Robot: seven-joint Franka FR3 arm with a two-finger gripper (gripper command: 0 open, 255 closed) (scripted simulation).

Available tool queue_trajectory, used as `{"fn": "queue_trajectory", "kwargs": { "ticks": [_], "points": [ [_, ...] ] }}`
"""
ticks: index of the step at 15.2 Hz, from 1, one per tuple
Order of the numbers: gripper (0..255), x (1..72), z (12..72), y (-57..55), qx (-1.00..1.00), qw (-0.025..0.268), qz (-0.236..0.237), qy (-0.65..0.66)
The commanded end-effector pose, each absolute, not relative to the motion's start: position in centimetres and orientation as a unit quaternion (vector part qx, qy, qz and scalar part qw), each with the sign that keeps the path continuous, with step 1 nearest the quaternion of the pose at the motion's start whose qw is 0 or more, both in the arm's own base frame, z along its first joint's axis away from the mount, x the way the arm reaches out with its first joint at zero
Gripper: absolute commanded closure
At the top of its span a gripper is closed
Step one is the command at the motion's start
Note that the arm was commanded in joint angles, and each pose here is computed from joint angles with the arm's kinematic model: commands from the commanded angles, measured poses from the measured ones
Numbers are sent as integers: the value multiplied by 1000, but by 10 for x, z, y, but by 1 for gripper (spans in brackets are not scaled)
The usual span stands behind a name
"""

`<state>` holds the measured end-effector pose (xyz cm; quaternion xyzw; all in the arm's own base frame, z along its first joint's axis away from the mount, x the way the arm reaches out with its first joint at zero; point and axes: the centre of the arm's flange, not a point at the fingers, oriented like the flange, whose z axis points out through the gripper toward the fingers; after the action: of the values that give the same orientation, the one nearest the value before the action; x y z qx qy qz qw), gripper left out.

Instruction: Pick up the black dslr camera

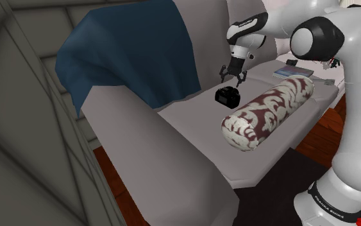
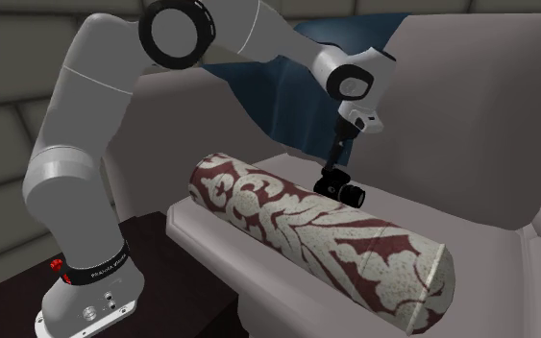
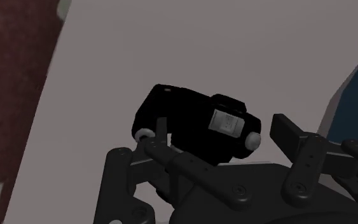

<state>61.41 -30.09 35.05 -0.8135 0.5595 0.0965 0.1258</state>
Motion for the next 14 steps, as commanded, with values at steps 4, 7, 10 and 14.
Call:
{"fn": "queue_trajectory", "kwargs": {
  "ticks": [4, 7, 10, 14],
  "points": [
    [0, 623, 313, -358, -770, 132, 103, 616],
    [0, 625, 293, -378, -753, 134, 105, 636],
    [0, 625, 277, -378, -753, 134, 105, 636],
    [0, 625, 258, -378, -753, 134, 105, 636]
  ]
}}
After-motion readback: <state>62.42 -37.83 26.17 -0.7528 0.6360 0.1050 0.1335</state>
